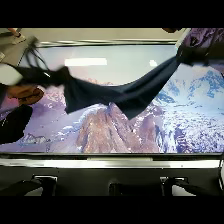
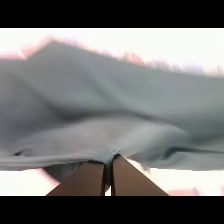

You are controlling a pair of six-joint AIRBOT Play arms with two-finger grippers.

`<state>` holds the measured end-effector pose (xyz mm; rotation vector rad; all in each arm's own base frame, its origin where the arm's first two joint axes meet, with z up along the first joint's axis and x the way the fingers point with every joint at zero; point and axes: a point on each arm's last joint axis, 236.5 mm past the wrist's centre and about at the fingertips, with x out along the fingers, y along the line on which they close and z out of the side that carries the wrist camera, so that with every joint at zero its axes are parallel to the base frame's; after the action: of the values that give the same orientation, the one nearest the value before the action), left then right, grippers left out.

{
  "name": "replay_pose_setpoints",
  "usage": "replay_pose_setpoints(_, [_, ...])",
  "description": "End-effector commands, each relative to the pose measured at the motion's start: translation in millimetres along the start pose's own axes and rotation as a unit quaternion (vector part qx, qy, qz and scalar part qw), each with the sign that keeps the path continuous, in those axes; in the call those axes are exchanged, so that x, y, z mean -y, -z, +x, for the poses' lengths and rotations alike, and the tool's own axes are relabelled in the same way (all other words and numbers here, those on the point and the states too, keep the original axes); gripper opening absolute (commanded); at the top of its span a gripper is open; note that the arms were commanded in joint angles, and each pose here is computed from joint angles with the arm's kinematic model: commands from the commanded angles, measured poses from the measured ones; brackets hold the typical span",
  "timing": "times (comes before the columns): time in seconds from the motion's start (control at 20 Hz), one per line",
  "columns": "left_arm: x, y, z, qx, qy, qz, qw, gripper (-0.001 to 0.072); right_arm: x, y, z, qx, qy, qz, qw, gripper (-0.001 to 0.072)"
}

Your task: Fold the clothes and pants, and hang the long-sleeved shirts on hangers.

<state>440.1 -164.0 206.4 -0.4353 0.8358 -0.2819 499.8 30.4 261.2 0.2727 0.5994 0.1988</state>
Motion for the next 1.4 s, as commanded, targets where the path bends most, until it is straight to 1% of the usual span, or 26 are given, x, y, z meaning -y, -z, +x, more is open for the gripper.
replay_pose_setpoints(0.0, [-28,-100,-164,0.179,-0.131,0.069,0.973,0.0011,-45,-78,-99,0.131,-0.011,-0.055,0.99,0.0026])
replay_pose_setpoints(0.05, [-21,-111,-208,0.223,-0.141,0.088,0.961,0.0011,-58,-86,-133,0.157,-0.012,-0.077,0.984,0.0026])
replay_pose_setpoints(0.15, [-6,-108,-276,0.286,-0.131,0.092,0.945,0.0011,-80,-86,-194,0.194,-0.012,-0.102,0.976,0.0026])
replay_pose_setpoints(0.3, [4,-74,-345,0.328,-0.109,0.067,0.936,0.0012,-105,-69,-277,0.234,-0.008,-0.13,0.963,0.0026])
replay_pose_setpoints(0.45, [1,-46,-382,0.347,-0.099,0.035,0.932,0.0012,-119,-61,-332,0.279,-0.005,-0.129,0.951,0.0026])
replay_pose_setpoints(0.6, [-17,-39,-375,0.331,-0.129,0.02,0.935,0.0012,-116,-61,-326,0.272,-0.011,-0.095,0.958,0.0026])
replay_pose_setpoints(0.75, [-42,-46,-309,0.26,-0.172,0.016,0.95,0.0012,-91,-54,-255,0.182,-0.008,-0.043,0.982,0.0026])
replay_pose_setpoints(0.9, [-82,-45,-198,0.141,-0.224,0.022,0.964,0.0012,-49,-21,-138,0.023,0.007,0.01,1.0,0.0026])
replay_pose_setpoints(1.0, [-110,-44,-116,0.076,-0.248,0.04,0.965,0.0012,-16,10,-58,-0.073,0.02,0.041,0.996,0.0027])
replay_pose_setpoints(1.15, [-159,-33,-1,-0.004,-0.273,0.045,0.961,0.0013,28,69,52,-0.187,0.029,0.086,0.978,0.0027])
replay_pose_setpoints(1.25, [-193,-21,65,-0.038,-0.283,0.043,0.957,0.0013,49,105,111,-0.23,0.026,0.115,0.966,0.0027])
replay_pose_setpoints(1.35, [-217,-6,117,-0.06,-0.283,0.045,0.956,0.0014,64,138,164,-0.25,0.016,0.148,0.957,0.0028])
